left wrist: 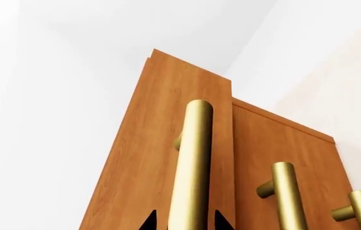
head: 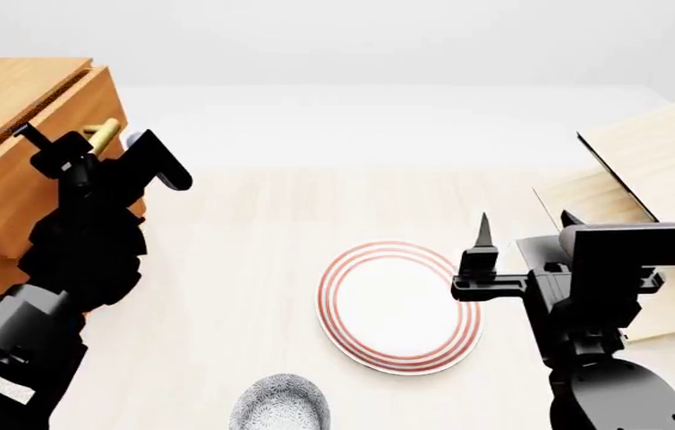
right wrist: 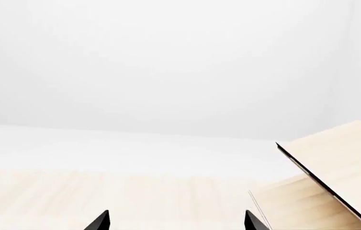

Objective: Open the top drawer of the cabinet and put the bowl in it.

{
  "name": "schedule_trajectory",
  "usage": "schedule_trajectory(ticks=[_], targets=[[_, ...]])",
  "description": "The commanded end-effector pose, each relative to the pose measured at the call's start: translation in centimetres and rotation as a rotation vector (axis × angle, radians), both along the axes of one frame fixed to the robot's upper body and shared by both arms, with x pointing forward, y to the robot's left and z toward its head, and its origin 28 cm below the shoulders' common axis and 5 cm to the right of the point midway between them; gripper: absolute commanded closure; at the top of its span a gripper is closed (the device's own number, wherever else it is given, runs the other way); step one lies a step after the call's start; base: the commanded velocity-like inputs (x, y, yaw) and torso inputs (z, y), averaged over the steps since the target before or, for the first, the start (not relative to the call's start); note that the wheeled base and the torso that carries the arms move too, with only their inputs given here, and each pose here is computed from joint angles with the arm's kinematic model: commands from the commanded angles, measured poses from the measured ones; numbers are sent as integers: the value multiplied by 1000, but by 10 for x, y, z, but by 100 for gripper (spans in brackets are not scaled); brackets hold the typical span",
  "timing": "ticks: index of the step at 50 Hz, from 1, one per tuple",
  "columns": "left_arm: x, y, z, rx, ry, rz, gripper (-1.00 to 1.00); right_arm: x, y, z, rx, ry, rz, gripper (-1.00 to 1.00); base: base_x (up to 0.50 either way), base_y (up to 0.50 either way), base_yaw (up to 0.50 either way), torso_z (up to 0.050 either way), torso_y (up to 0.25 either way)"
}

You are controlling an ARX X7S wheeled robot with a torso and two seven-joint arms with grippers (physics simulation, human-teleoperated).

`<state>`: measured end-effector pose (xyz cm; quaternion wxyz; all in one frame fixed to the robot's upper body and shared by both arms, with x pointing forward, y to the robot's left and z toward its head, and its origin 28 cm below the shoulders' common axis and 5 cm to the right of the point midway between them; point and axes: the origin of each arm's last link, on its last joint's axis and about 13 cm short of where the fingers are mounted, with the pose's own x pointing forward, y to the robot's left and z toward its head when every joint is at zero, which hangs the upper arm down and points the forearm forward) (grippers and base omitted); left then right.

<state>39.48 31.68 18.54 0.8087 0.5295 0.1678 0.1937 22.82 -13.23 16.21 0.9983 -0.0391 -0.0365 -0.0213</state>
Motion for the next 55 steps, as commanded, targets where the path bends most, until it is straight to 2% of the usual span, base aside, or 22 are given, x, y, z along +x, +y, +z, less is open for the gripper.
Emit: schedule_trajectory(ticks=[1, 21, 55], targets=[[2, -30, 0, -100, 6, -140, 100, 0, 0, 0, 2, 0, 2, -100, 0, 0, -5, 0, 0], [-5, -46, -1, -105, 18, -226, 100, -1, 1, 2, 0, -4, 6, -100, 3, 0, -4, 0, -2], [-12, -63, -9, -92, 38, -306, 100, -1, 0, -1, 9, -1, 6, -100, 3, 0, -3, 0, -2]])
